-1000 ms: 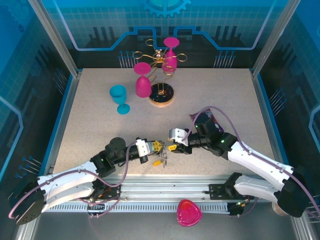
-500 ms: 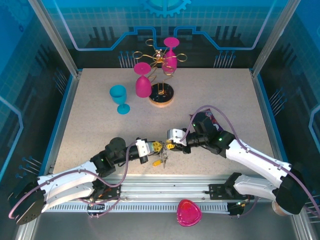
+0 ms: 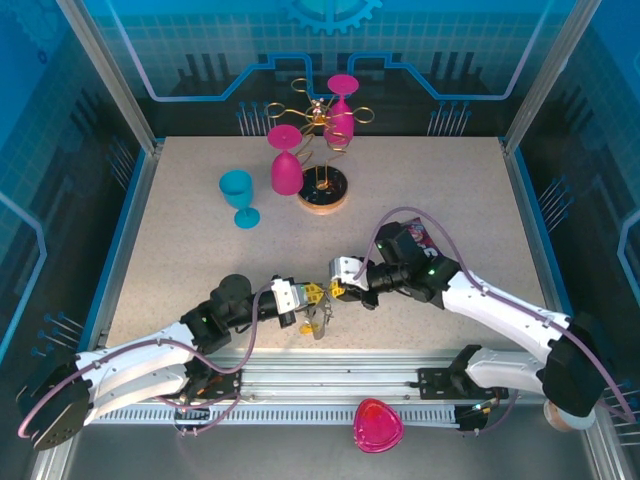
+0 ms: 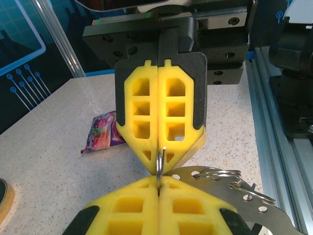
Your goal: Put the keys on the keyring
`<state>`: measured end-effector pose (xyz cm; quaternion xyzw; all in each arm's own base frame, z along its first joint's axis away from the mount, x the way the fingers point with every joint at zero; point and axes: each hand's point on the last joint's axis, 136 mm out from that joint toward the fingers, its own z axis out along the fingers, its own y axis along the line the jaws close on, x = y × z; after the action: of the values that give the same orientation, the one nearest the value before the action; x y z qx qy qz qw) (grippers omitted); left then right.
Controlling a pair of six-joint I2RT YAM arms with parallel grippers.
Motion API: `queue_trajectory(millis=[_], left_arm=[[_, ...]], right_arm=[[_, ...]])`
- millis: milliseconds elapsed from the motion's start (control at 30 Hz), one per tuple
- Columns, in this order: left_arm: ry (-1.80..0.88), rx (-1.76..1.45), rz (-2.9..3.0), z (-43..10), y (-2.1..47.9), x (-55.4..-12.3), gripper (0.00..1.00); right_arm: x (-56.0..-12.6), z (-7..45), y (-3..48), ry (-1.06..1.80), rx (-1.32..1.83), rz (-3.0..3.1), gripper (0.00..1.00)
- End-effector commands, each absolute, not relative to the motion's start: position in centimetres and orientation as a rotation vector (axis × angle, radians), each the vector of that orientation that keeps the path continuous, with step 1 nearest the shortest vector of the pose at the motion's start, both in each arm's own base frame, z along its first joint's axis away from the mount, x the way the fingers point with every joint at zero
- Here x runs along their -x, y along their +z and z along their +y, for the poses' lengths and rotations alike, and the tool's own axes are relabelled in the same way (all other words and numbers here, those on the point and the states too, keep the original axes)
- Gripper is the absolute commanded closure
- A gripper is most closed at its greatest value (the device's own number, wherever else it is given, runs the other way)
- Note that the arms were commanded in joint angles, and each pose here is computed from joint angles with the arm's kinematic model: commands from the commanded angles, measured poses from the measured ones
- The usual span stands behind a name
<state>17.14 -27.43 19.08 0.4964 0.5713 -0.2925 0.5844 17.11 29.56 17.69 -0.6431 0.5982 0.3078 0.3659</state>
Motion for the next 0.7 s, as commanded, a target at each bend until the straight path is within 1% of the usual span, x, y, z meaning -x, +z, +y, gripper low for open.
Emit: queue_trajectory(millis=[0, 33, 133, 167, 300, 433, 667], left_arm=[[-0.722, -1.145, 1.246, -27.8, 21.0, -16.6, 1.0], [-0.721, -1.144, 1.245, -27.8, 21.1, -16.6, 1.0], [-0.718, -1.145, 1.248, -27.8, 21.0, -16.6, 1.0], [-0.719, -1.143, 1.247, -27.8, 21.1, -16.6, 1.0], [-0.721, -1.143, 1.248, -27.8, 21.0, -16.6, 1.0], [-0.719, -1.141, 1.247, -27.8, 21.1, -16.7, 1.0], [-0.725, -1.138, 1.246, -27.9, 21.1, -16.7, 1.0]], right_arm=[[-16.7, 30.1, 18.4, 0.825, 1.661, 1.524, 0.94], [-16.8, 30.2, 18.8, 0.819, 1.649, 1.515, 0.88], [-16.9, 29.8, 19.6, 0.792, 1.615, 1.472, 0.74], [-16.9, 29.7, 19.9, 0.78, 1.606, 1.457, 0.72], [-16.8, 29.5, 20.4, 0.758, 1.594, 1.405, 0.7], [-16.4, 29.8, 20.6, 0.793, 1.605, 1.375, 0.7], [-16.6, 30.4, 20.3, 0.809, 1.61, 1.376, 0.74]])
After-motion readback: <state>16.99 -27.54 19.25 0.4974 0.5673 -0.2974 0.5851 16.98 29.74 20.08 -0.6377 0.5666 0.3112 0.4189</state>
